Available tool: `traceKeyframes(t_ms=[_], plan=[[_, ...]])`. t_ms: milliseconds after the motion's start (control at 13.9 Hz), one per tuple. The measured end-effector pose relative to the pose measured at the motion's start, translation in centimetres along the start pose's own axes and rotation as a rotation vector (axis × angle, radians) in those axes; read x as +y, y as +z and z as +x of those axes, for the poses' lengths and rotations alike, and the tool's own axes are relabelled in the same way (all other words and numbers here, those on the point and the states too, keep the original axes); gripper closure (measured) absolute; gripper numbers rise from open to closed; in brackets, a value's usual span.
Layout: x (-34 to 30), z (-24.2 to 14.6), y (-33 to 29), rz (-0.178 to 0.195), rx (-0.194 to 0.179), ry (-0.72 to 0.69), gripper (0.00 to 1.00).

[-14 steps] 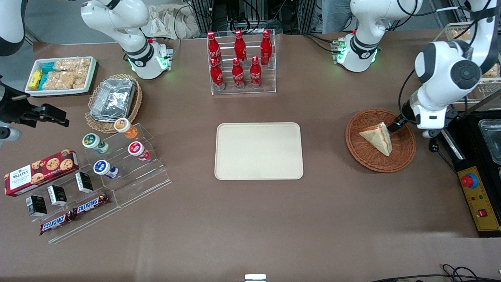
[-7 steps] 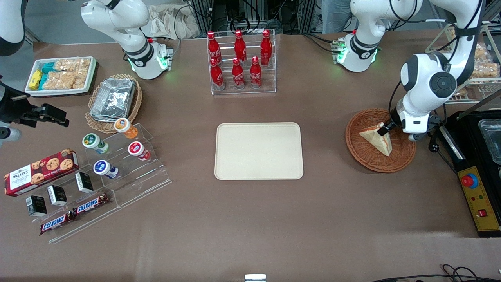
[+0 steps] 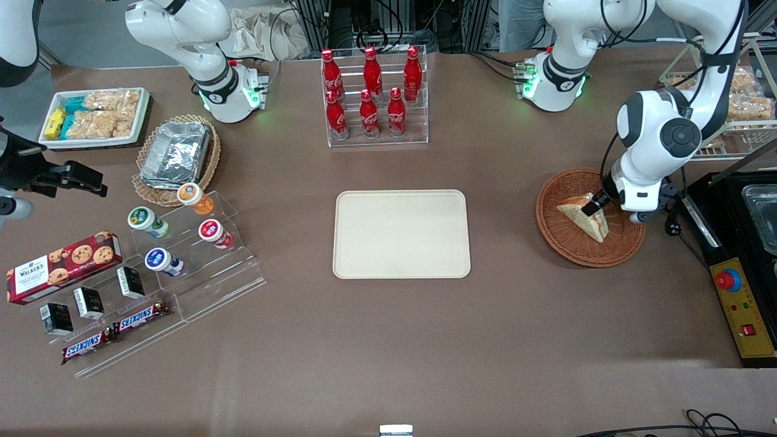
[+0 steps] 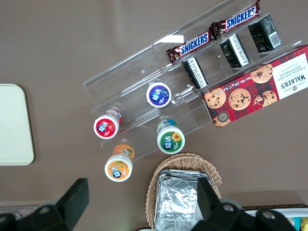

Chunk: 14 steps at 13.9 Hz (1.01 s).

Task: Place sandwich from basket to tray
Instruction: 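Close the left gripper on the sandwich's edge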

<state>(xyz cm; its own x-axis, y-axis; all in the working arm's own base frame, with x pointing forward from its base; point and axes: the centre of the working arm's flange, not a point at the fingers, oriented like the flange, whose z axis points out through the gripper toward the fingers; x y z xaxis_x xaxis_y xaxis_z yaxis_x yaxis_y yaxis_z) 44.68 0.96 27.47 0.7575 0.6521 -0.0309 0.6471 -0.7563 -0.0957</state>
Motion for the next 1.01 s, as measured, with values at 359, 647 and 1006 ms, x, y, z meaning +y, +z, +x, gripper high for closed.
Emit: traceKeyframes(t_ms=[359,647,1006], plan=[[-1.3,-0.8,-7.0,-0.021,0.004,-0.007,0.00],[-1.1,-1.0,-5.7,-0.042,0.026,-0.002,0.00],[0.4,-0.1,1.0,-0.031,0.022,-0.006,0.00]])
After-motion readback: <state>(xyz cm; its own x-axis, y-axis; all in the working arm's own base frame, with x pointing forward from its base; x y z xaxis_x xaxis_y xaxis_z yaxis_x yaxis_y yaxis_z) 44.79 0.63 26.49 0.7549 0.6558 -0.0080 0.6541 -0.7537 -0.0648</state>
